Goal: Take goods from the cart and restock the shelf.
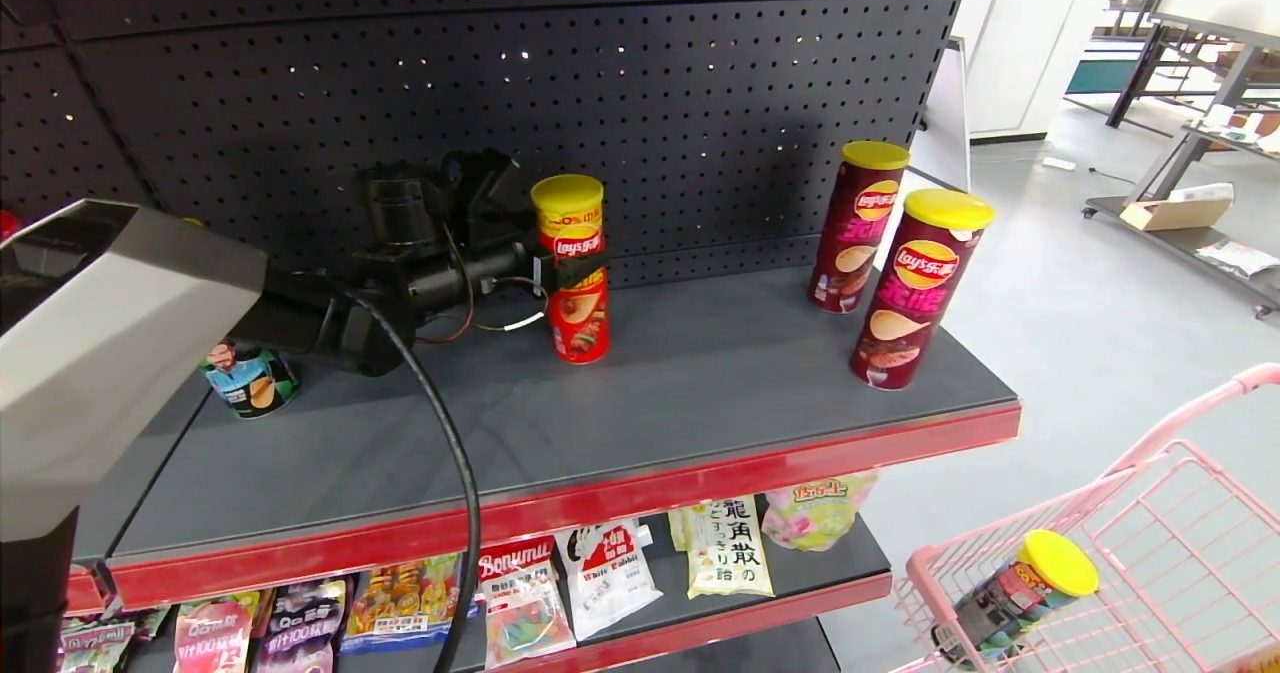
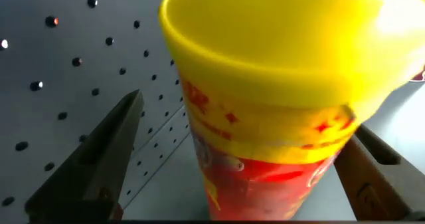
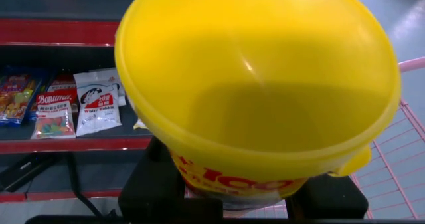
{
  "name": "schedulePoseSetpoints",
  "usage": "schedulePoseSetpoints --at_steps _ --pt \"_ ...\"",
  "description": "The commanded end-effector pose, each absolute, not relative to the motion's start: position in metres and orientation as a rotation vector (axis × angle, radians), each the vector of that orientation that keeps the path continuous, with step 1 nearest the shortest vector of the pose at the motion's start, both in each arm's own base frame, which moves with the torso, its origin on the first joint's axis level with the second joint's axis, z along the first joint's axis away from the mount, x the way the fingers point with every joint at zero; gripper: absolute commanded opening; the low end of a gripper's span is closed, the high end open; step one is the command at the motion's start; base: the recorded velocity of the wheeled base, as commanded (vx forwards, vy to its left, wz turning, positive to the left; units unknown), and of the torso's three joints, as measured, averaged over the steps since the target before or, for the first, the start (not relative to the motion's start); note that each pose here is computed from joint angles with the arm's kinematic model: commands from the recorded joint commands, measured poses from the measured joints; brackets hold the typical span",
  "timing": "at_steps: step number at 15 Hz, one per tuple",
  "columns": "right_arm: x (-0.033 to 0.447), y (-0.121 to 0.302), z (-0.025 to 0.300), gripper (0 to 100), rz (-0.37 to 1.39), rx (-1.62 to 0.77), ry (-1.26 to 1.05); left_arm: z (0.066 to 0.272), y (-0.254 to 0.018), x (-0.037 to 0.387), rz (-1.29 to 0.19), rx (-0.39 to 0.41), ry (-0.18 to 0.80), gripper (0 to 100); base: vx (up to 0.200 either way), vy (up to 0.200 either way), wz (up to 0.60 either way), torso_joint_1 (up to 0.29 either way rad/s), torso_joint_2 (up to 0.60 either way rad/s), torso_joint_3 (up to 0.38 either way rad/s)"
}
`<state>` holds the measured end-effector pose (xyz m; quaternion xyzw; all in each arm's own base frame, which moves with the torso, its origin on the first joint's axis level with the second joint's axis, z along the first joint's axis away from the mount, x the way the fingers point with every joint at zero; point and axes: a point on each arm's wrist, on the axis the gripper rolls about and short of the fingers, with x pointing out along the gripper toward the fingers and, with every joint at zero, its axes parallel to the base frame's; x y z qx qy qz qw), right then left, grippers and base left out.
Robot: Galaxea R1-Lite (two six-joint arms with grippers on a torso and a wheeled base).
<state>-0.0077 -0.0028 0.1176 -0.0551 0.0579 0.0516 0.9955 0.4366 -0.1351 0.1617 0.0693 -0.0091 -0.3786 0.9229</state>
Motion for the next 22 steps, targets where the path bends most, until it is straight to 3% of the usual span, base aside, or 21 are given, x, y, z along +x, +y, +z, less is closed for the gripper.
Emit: schedulePoseSetpoints --at_steps 1,9,14,17,22 --pt "-0.008 -0.003 0.117 0 0.104 -0.111 0.117 0.161 -0.140 0.435 -0.788 0.135 -0.016 0 0.000 0.000 0.00 0.000 0.00 0.000" --pt "-0.009 -0.003 0.117 0 0.091 -0.110 0.110 0.171 -0.141 0.418 -0.816 0.105 -0.004 0 0.000 0.000 0.00 0.000 0.00 0.000" --pt "-0.009 -0.003 0.117 0 0.093 -0.110 0.110 0.192 -0.119 0.334 -0.919 0.079 0.060 0 0.000 0.000 0.00 0.000 0.00 0.000" --pt "-0.008 -0.003 0.117 0 0.093 -0.110 0.112 0.182 -0.113 0.306 -0.957 0.082 0.068 0 0.000 0.000 0.00 0.000 0.00 0.000" --pt "-0.008 -0.003 0.118 0 0.093 -0.111 0.110 0.165 -0.115 0.298 -0.960 0.085 0.042 0 0.000 0.000 0.00 0.000 0.00 0.000"
